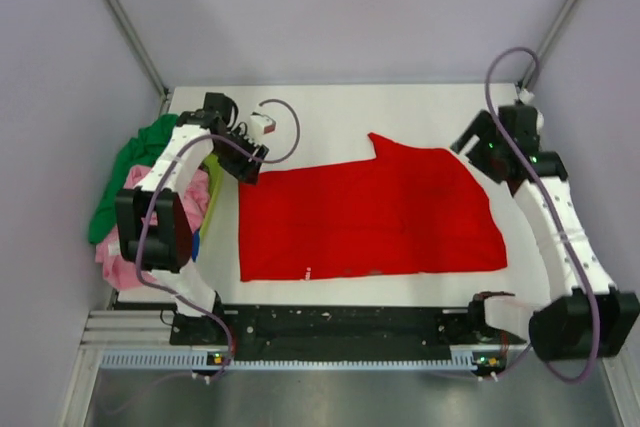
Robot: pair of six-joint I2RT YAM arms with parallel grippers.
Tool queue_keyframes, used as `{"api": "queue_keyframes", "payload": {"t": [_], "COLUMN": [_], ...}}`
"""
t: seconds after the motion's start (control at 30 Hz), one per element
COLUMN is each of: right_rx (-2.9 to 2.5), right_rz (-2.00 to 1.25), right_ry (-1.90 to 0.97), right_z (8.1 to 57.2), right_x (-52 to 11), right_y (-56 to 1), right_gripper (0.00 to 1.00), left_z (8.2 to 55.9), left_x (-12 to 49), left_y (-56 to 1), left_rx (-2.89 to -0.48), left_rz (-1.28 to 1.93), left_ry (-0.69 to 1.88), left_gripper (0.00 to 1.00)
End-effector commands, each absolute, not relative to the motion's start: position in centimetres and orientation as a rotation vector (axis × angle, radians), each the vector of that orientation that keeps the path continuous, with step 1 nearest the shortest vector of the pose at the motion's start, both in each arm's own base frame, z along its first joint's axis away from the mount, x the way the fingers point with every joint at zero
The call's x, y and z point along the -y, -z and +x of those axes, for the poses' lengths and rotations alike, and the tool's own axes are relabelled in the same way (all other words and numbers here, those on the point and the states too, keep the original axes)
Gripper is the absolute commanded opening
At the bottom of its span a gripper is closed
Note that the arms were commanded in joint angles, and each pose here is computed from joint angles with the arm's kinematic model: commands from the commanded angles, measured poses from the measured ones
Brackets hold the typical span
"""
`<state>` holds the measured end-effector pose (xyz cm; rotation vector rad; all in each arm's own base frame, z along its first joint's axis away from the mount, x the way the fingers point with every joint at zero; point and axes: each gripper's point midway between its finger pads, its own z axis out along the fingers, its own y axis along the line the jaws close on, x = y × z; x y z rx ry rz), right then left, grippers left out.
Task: Fold and stack the t-shirts
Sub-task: Grap the side of the flattened tshirt furthest away from the robot with both arms
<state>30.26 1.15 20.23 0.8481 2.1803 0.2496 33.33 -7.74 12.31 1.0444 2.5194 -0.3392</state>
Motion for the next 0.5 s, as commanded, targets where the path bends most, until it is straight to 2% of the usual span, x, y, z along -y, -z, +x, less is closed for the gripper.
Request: {"api": "queue_keyframes", "payload": {"t": [0.0,0.07,0.13,0.23,0.47], "right_rx": [-2.194,-2.293,-2.356,-2.393,-2.409], "right_rz": [0.346,0.157,0.045,-0.047,-0.282], "right_ry": [-0.282,-0.351,-0.367,-0.298,-0.255], "right_z": [40.4,43.8,46.9,51.0,55.3], "right_x": [-6.7,-10.1,-12.7,-15.6,-21.7], "right_y": [-23.6,-21.8,-20.1,-17.2,-10.9], "right_gripper": [0.81,0.81,0.72,0.71,0.72], "left_z": [38.8,40.1,40.8,41.8,42.7], "left_x": [6.5,5.8,5.4,4.7,4.1], "left_y": [-12.3,-11.7,-10.7,-9.1,-6.7], "left_rx": [-2.570,-2.590,-2.611,-2.635,-2.670], "left_rz": [0.742,0.711,0.721,0.742,0.872], "left_ry": [0.395,0.376,0.348,0.299,0.283], "left_gripper": [0.60,0.60,0.60,0.60,0.60]}}
